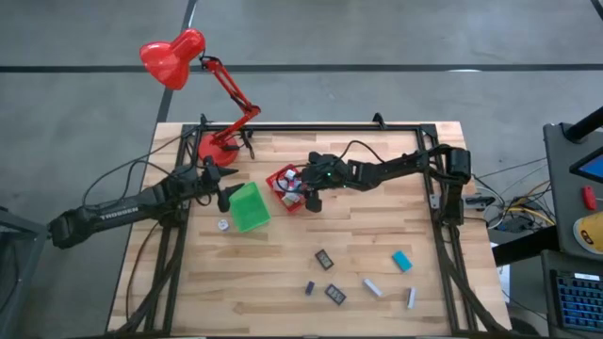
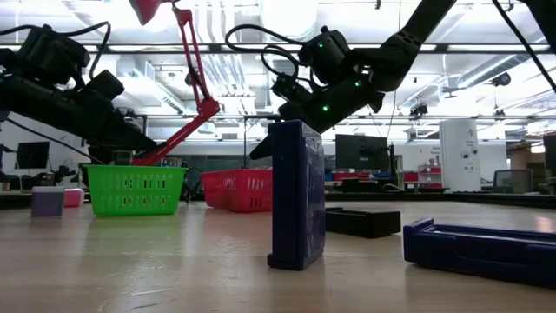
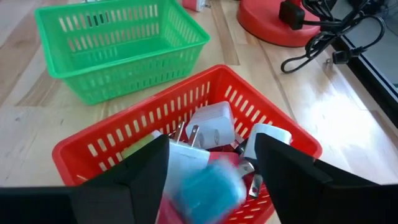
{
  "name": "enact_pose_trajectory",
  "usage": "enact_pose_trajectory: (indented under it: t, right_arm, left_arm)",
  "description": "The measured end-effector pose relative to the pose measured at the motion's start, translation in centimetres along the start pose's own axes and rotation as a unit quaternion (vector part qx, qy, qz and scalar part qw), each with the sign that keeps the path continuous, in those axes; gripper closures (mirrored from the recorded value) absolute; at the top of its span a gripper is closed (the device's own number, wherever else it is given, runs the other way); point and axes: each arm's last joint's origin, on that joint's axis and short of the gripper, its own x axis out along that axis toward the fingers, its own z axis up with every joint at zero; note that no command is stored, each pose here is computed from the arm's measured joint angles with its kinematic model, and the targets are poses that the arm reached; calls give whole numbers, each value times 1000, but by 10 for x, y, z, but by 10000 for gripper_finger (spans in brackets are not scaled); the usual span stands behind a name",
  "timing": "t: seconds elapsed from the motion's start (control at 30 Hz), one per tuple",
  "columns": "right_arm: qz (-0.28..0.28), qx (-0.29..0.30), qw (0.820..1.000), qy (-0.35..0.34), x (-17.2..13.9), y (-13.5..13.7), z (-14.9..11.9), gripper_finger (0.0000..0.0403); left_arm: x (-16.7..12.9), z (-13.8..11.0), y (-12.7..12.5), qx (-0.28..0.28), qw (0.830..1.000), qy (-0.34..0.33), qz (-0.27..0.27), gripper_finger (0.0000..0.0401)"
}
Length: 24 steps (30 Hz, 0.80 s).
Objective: Pick & Place Office items
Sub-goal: Put the pink charger adapter into the red bin
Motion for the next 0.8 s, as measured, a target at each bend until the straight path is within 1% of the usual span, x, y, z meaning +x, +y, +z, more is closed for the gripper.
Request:
enact_pose_trajectory:
  t: [0.17,0.43,0.67,0.8]
  right_arm:
    - [0,2,1000,0,0,0,0,147]
    - [0,1,1000,-10,0,0,2,147]
    - [5,-4,998,-58,-8,6,19,145]
    - [4,-34,996,-78,-17,8,30,144]
  left_arm:
    - [0,0,0,0,1000,0,0,144]
    - [0,0,0,0,1000,0,0,144]
    - [0,0,0,0,1000,2,0,144]
    - [0,0,0,0,1000,2,0,144]
